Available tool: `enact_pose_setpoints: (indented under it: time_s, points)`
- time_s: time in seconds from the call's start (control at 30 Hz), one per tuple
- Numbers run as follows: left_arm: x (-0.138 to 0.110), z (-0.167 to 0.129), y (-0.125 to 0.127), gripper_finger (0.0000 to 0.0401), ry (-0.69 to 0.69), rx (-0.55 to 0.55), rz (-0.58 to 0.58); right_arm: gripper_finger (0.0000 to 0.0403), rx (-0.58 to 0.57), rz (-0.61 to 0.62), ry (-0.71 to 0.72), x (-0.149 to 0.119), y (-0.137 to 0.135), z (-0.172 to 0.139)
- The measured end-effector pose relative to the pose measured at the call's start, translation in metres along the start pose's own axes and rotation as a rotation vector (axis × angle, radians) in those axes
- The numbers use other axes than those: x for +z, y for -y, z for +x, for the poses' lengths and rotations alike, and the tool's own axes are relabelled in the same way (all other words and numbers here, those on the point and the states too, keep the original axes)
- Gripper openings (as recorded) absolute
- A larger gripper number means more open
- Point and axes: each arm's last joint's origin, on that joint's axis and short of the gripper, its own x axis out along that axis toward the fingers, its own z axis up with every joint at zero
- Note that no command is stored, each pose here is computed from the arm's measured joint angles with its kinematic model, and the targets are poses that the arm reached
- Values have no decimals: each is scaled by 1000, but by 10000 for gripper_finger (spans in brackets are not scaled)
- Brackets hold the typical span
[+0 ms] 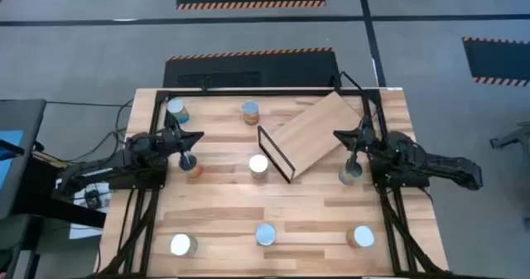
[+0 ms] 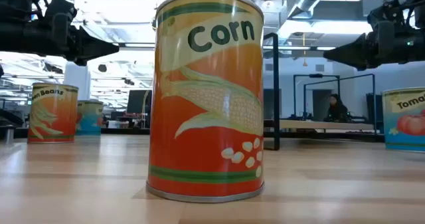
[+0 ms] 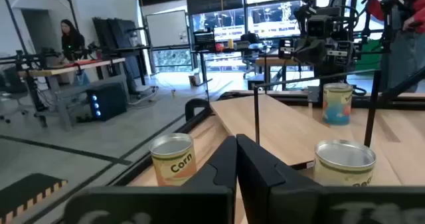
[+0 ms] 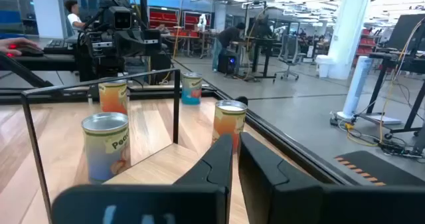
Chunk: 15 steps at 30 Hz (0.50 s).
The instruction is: Pick and place cans onto a shelf
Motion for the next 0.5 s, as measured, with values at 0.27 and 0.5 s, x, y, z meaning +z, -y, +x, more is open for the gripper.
enact_pose_setpoints:
  time_s: [0.27, 0.5]
  points:
    - [0, 0, 0, 0, 0, 0, 5, 49, 0, 0, 0, 0, 0, 0]
    - [0, 0, 0, 0, 0, 0, 2, 49, 0, 0, 0, 0, 0, 0]
